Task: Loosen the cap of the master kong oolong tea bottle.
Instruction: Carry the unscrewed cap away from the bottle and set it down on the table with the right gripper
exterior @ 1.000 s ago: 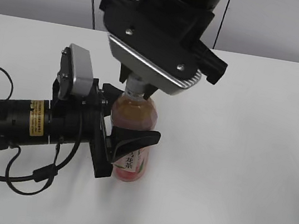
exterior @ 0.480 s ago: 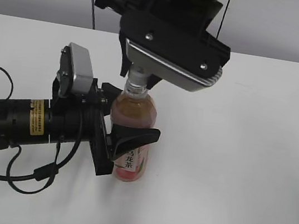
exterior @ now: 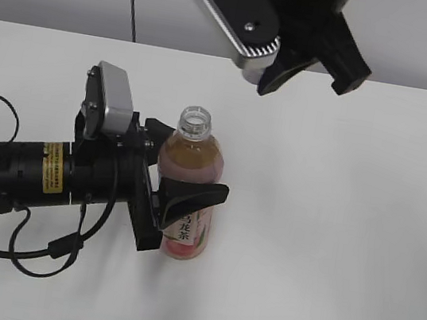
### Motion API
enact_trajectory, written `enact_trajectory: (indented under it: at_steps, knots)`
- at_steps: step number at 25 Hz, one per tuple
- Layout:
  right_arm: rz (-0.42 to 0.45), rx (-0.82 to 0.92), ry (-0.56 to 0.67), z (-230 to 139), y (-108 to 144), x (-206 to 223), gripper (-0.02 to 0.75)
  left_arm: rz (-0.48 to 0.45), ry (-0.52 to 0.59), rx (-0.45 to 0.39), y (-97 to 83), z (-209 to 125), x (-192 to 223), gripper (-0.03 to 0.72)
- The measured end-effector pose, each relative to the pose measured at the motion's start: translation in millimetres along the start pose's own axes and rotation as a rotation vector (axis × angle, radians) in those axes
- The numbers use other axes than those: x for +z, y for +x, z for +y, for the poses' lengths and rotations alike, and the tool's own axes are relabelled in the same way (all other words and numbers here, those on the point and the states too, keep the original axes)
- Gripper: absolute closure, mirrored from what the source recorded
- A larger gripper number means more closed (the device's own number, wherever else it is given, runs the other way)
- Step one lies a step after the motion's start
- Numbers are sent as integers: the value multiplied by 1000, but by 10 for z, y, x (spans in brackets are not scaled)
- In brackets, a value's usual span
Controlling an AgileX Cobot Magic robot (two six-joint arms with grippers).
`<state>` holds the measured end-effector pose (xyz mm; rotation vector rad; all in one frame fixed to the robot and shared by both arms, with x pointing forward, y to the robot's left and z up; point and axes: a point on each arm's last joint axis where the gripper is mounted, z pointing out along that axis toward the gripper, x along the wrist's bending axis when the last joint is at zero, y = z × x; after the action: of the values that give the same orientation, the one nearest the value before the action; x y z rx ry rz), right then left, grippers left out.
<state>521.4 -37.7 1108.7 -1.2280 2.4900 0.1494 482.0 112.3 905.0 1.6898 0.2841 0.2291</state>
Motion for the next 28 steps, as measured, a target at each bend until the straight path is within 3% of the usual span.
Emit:
enact_trajectory:
  at_steps: [8, 12, 15, 21, 28]
  knots:
    - [119, 699, 100, -808, 511, 200, 465, 2, 0, -1, 2, 0, 0, 244]
    - [212, 997, 36, -1102, 877, 378, 465, 3, -1, -1, 2, 1, 0, 244]
    - [280, 1146, -4, -1144, 1077, 519, 465, 3, -1, -1, 3, 1, 0, 244]
    - [382, 1443, 32, -1101, 1263, 950, 465, 4, -1, -3, 4, 1, 0, 244]
    - [346, 1730, 119, -1139, 1407, 1464, 465, 6, -2, -3, 5, 1, 0, 244]
